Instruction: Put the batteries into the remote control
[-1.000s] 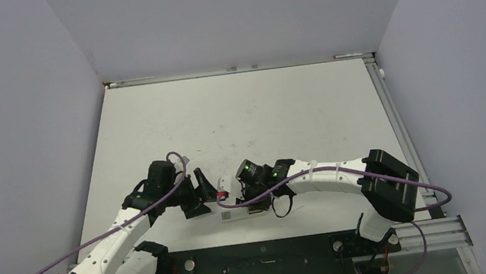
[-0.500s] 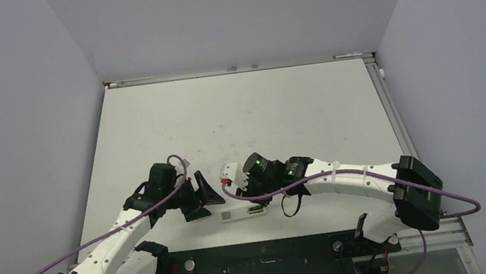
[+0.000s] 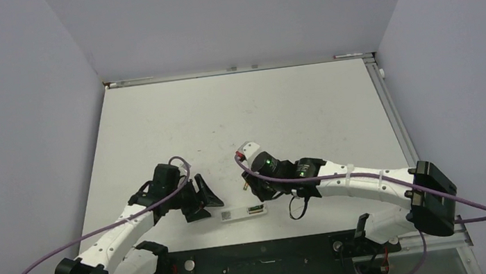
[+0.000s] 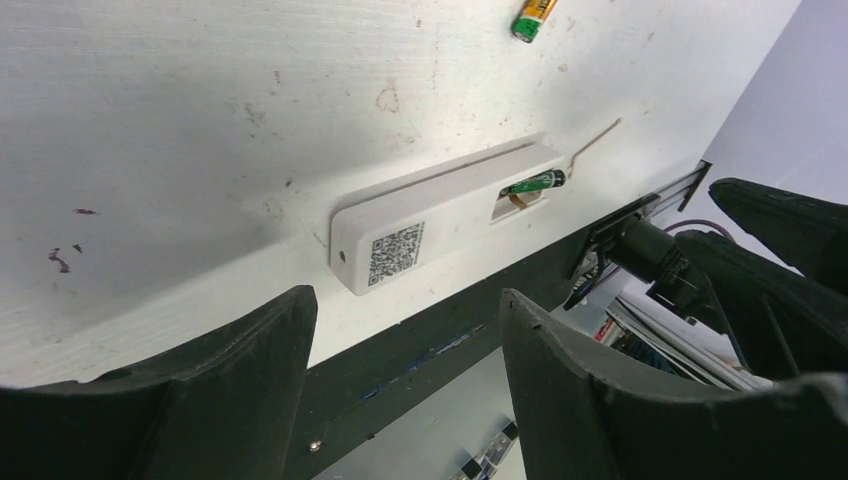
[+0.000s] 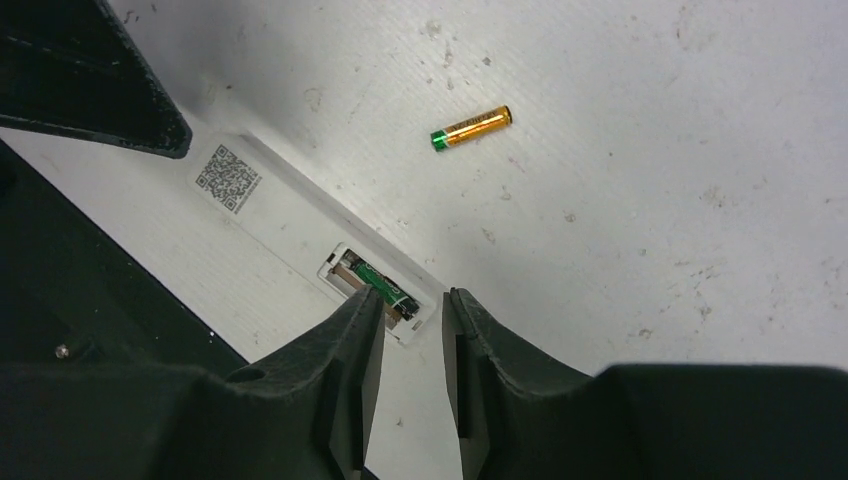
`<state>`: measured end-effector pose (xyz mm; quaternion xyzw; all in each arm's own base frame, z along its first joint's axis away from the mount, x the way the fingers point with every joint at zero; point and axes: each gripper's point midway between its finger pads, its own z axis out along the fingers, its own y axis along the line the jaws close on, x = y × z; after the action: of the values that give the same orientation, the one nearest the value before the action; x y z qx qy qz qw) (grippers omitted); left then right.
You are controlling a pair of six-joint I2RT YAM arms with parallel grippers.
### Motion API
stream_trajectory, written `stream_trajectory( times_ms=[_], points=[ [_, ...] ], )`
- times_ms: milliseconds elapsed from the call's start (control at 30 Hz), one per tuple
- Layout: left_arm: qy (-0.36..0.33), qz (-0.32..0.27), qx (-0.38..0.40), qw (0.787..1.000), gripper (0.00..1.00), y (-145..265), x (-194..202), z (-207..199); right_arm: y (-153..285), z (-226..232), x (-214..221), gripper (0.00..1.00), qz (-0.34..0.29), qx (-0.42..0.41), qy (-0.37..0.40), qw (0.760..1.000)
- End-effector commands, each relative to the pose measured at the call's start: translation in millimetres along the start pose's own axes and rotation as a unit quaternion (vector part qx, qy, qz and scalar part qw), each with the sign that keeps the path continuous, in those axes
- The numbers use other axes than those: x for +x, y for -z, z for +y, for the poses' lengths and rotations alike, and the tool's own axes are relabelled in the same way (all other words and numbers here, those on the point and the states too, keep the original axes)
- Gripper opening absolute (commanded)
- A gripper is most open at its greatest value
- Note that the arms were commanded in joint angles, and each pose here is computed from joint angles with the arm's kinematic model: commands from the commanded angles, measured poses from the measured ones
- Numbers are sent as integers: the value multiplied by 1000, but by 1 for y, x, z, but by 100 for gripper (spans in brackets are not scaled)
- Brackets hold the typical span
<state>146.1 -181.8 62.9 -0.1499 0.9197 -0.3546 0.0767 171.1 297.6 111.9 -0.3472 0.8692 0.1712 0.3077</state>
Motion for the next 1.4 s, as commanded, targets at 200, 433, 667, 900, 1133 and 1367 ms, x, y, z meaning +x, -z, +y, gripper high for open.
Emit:
stream_trajectory(
  times_ms=[200,433,667,900,1133,1367],
  points=[
    [-17,-12,-4,1000,56,-16,-1,-2,2,-19,0,31,-38,20,-171,984],
    [-29,-7,-22,999,49,-26,6,0,-5,-21,10,31,-29,10,-201,979],
    [-30,-7,-33,999,40,-31,8,6,-11,-11,15,28,-17,-18,-213,977],
    [-30,-3,-39,999,36,-34,10,10,-16,-6,21,28,-6,-27,-229,973],
    [-36,-3,-48,998,32,-36,11,13,-19,-6,28,28,7,-22,-233,972],
    [-39,-4,-56,998,27,-38,13,18,-22,-3,34,27,20,-29,-240,970]
  ],
)
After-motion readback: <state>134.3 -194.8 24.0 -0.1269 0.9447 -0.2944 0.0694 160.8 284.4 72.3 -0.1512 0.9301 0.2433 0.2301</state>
